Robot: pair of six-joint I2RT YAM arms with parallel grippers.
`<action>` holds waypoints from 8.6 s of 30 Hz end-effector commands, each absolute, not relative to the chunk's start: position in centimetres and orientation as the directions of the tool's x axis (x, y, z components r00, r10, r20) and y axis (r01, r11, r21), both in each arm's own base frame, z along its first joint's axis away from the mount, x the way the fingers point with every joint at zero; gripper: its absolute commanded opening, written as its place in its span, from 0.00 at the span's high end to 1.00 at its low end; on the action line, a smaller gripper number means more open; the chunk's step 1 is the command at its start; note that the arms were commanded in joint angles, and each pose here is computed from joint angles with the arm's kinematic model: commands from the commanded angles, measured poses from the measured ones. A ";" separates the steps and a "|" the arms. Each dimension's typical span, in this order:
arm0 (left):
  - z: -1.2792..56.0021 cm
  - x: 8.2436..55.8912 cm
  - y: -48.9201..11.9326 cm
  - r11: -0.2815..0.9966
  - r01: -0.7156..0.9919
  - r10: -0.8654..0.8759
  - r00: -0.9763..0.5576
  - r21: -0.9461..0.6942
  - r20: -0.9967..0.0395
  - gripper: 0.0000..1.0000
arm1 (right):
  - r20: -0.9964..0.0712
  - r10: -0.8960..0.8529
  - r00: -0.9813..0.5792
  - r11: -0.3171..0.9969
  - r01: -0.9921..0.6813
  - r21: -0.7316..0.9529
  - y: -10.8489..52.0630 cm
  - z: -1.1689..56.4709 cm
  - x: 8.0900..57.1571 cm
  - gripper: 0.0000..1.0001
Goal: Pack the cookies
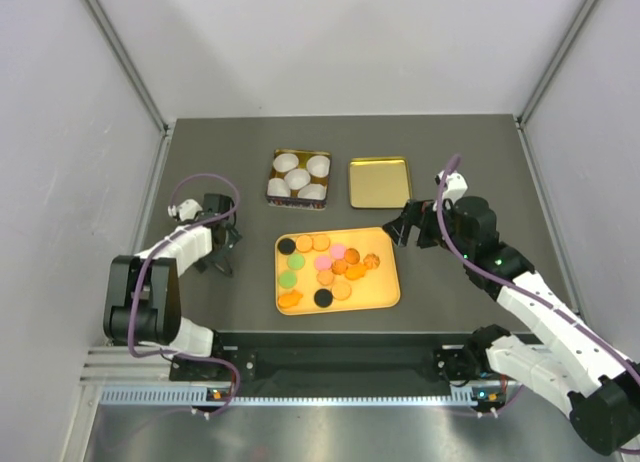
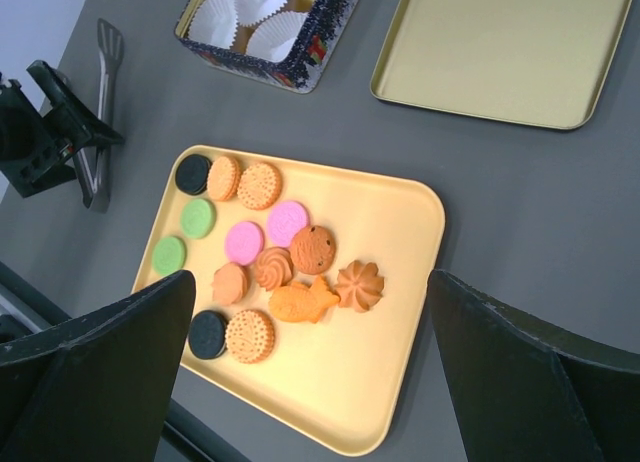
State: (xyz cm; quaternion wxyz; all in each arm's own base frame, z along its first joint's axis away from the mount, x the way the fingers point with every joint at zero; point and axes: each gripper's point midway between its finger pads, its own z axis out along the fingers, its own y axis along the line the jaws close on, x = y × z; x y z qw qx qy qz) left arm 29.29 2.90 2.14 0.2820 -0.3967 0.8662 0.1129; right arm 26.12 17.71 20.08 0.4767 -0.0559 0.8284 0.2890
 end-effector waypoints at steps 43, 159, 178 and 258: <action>1.3 30.2 4.6 0.693 -0.719 -0.575 -0.596 0.054 -0.560 0.47 | -0.839 0.196 -0.508 0.835 -0.362 0.414 17.2 20.5 26.6 0.00; 16.0 13.5 -19.4 0.873 0.448 0.347 -0.847 -0.192 -0.402 0.51 | -0.822 0.145 -0.550 0.908 -0.257 0.332 15.9 16.7 28.6 0.00; 14.9 13.5 -19.7 0.872 0.456 0.370 -0.851 -0.175 -0.373 0.50 | -0.827 0.148 -0.542 0.906 -0.262 0.334 15.8 16.9 28.4 0.00; 15.3 14.2 -20.6 0.851 0.504 0.423 -0.824 -0.148 -0.376 0.50 | -0.830 0.151 -0.537 0.904 -0.264 0.335 15.8 17.0 28.3 0.00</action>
